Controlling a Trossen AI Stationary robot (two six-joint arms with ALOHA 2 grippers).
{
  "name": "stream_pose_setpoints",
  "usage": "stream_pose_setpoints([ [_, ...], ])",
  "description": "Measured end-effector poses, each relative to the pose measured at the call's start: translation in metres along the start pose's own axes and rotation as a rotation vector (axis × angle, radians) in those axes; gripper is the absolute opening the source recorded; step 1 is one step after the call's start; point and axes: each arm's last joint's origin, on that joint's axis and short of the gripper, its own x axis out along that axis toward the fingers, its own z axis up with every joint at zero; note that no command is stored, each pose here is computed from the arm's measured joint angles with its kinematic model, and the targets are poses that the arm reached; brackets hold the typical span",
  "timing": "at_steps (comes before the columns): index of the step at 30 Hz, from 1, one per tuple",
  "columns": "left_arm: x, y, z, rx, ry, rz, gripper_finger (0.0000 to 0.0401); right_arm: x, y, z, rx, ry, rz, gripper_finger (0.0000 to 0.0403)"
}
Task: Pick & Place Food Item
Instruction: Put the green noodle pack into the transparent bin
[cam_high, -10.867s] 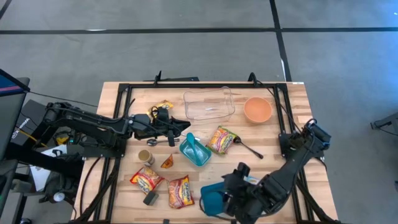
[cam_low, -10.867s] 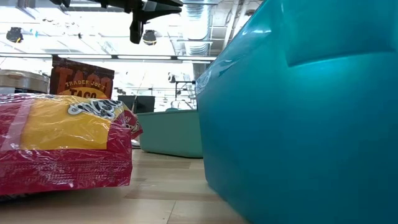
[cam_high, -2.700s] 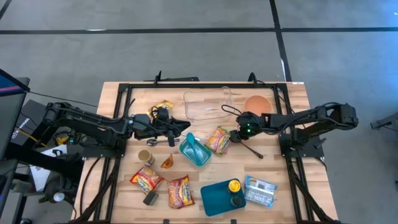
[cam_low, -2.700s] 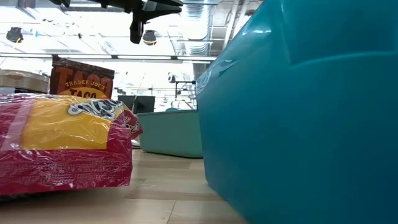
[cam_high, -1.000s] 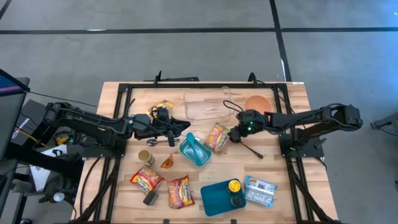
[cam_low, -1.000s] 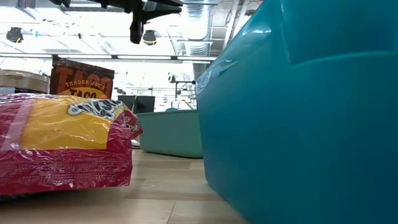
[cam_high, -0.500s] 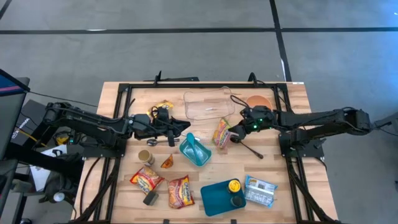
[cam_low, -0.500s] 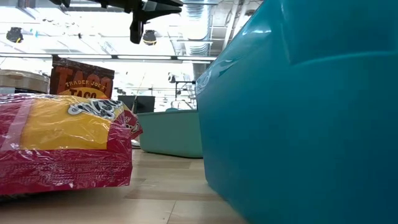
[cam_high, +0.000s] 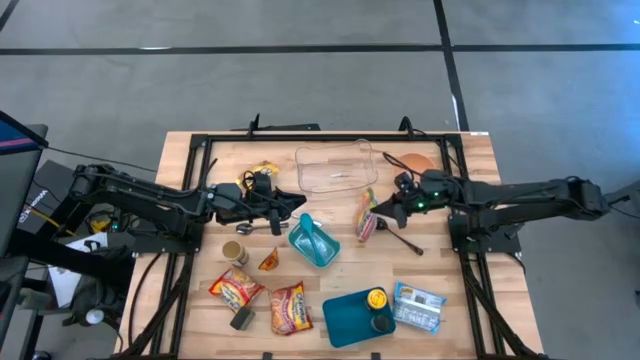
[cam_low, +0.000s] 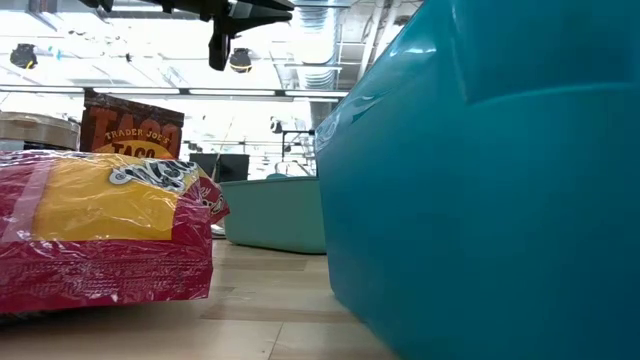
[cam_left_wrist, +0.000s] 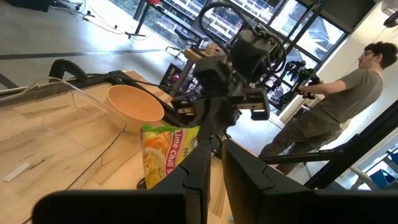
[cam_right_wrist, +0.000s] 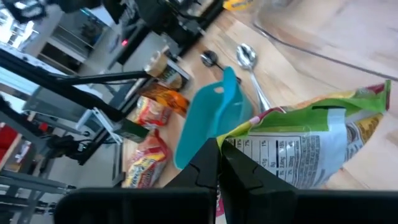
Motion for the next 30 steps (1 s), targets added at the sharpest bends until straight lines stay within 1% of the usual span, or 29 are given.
stream_pose_setpoints([
  [4, 0.000, 0.000, 0.000, 0.000, 0.000, 0.000, 0.0036, -0.008, 0.010, 0.009, -0.017, -0.045, 0.041, 0.0000],
  [10, 0.000, 0.000, 0.000, 0.000, 0.000, -0.001, 0.0036, -0.020, 0.034, 0.035, -0.112, -0.143, 0.108, 0.0000],
  [15, 0.000, 0.000, 0.000, 0.000, 0.000, -0.001, 0.0036, -0.030, 0.047, 0.060, -0.183, -0.238, 0.117, 0.0000],
  [21, 0.000, 0.000, 0.000, 0.000, 0.001, -0.001, 0.0036, -0.033, 0.046, 0.088, -0.219, -0.324, 0.055, 0.0000],
  [27, 0.000, 0.000, 0.000, 0.000, 0.003, -0.004, 0.0036, -0.021, 0.025, 0.106, -0.204, -0.331, -0.066, 0.0000],
  [30, 0.000, 0.000, 0.000, 0.000, 0.003, -0.005, 0.0036, -0.012, 0.011, 0.110, -0.232, -0.293, -0.139, 0.0000],
])
